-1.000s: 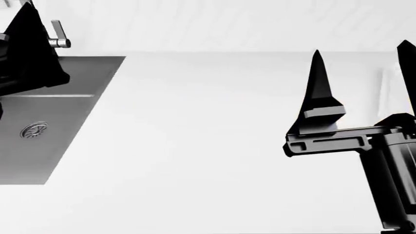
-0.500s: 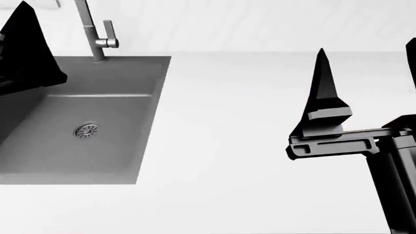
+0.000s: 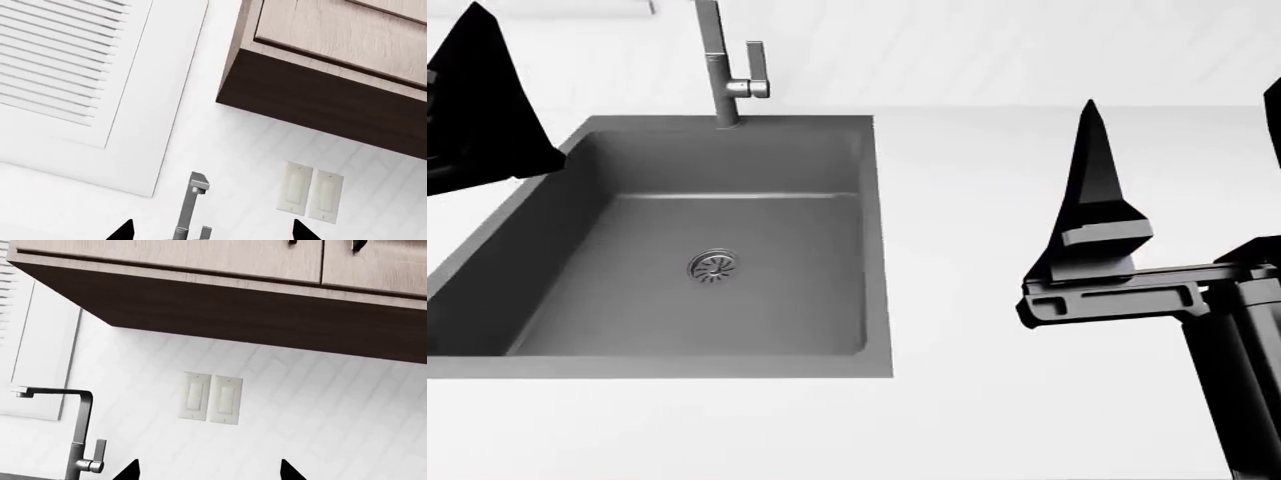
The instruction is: Pick up the bowl with donut and place it on the tray. Pick up the cupcake and place it on the tray.
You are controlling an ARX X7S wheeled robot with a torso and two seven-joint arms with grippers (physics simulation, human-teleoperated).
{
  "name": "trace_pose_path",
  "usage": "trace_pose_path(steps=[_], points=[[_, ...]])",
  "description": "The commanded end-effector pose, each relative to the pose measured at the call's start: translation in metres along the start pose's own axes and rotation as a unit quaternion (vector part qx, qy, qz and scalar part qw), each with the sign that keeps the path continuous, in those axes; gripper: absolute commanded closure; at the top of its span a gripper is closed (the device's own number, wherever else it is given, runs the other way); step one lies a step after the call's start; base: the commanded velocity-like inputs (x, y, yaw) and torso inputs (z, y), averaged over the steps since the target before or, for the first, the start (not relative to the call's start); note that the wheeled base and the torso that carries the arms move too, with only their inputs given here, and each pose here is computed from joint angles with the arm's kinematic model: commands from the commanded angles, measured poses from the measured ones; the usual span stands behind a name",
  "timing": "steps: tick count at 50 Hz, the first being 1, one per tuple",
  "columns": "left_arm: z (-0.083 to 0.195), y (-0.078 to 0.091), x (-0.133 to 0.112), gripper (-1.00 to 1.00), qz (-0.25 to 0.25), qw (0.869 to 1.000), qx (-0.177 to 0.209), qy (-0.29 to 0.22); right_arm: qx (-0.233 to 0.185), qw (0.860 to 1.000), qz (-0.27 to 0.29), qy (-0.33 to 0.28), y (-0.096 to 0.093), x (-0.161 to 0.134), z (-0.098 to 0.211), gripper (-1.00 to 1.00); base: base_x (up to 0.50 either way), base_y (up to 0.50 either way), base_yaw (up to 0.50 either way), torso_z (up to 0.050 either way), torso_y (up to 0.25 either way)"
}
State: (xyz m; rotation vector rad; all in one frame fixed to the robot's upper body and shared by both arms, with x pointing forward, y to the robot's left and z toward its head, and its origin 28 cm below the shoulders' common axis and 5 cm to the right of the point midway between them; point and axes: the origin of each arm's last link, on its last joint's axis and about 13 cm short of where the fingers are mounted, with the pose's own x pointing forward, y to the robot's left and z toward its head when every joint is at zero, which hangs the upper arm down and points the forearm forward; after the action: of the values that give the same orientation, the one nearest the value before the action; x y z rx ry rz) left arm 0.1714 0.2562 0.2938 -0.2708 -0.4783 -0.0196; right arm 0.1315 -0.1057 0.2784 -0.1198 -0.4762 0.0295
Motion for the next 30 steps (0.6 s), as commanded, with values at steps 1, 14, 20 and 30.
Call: trace_pose_path(steps=[1,14,20,30], points=[[-0.0007,-0.0003,-0.0009,-1.0,-0.001,1.0,0.001,0.001,0.001,1.0,0.0,0.0,0.0001,-0.0002,0.0001,-1.0,0.0,0.5,0.0,0.0,0.0],[-0.001,-0.0003,-0.0004,-1.0,-0.001,1.0,0.001,0.002,0.002,1.0,-0.001,0.0,-0.0006,0.0001,0.0007,-1.0,0.0,0.5,0.0,0.0,0.0],[-0.0017,-0.0005,-0.0011,-1.0,-0.001,1.0,0.002,0.003,0.002,1.0,-0.002,-0.001,-0.0008,0.0,0.001,-1.0,0.0,0.5,0.0,0.0,0.0],[-0.0014,-0.0003,-0.0011,-1.0,0.001,1.0,0.001,0.003,0.002,1.0,-0.002,-0.001,-0.0008,-0.0002,0.0009,-1.0,0.0,0.5,0.0,0.002,0.0]])
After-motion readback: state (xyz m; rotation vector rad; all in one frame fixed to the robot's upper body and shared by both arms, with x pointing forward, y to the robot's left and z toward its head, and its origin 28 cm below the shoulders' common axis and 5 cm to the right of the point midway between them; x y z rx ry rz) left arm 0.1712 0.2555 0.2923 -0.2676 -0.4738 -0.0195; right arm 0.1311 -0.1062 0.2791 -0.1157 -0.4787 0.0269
